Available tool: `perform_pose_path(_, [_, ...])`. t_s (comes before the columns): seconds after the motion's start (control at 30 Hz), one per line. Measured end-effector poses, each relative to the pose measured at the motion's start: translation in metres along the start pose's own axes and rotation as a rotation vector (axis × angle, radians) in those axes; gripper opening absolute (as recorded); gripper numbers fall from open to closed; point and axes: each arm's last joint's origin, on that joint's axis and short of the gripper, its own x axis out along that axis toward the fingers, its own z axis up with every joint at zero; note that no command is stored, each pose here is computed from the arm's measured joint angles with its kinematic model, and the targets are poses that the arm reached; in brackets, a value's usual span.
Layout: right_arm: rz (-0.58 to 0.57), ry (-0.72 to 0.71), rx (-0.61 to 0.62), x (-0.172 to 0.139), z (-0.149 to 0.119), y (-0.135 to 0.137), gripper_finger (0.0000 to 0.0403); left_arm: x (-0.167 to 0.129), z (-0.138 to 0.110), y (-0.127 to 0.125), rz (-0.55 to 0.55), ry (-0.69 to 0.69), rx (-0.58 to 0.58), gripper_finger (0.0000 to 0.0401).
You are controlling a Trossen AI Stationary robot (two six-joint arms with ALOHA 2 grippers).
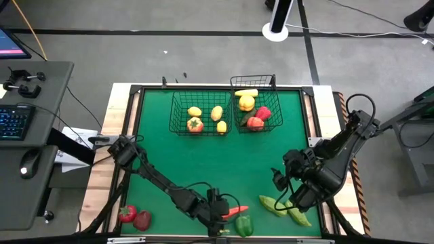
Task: Sort produce into baskets
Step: Put the red chili pepper into the right wire basket
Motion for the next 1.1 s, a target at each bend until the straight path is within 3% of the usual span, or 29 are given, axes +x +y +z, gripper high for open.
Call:
perform_pose_path(0.23, [0.002, -0.011, 0.000, 0.000, 0.000, 0.000, 0.0383, 0.014, -0.011, 0.002, 0.034, 0.040, -0.033, 0.0266])
perform_pose_path(0.3, [0.002, -0.011, 0.000, 0.000, 0.000, 0.000, 0.0383, 0.012, -0.010, 0.005, 0.047, 0.048, -0.083, 0.0224])
perform_pose_path(0.4, [0.002, -0.012, 0.000, 0.000, 0.000, 0.000, 0.0383, 0.003, -0.002, 0.014, 0.062, 0.081, -0.120, 0.0124])
perform_pose_path(0.53, [0.004, -0.022, 0.001, 0.000, 0.001, 0.000, 0.0383, -0.036, 0.025, 0.036, 0.136, 0.065, -0.063, 0.0112])
perform_pose_path(0.7, [0.009, -0.053, 0.012, 0.000, 0.002, 0.000, 0.0383, -0.122, 0.070, 0.084, 0.406, -0.096, -0.019, 0.0112])
perform_pose_path(0.83, [0.016, -0.083, 0.065, 0.000, 0.002, 0.000, 0.0383, -0.186, 0.106, 0.139, 0.535, -0.258, -0.114, 0.0112])
perform_pose_path(0.97, [0.027, -0.116, 0.140, 0.000, 0.003, 0.001, 0.0383, -0.206, 0.135, 0.201, 0.528, -0.357, -0.263, 0.0112])
perform_pose_path(1.1, [0.048, -0.163, 0.248, 0.000, 0.005, 0.001, 0.0383, -0.189, 0.159, 0.249, 0.383, -0.439, -0.320, 0.0112])
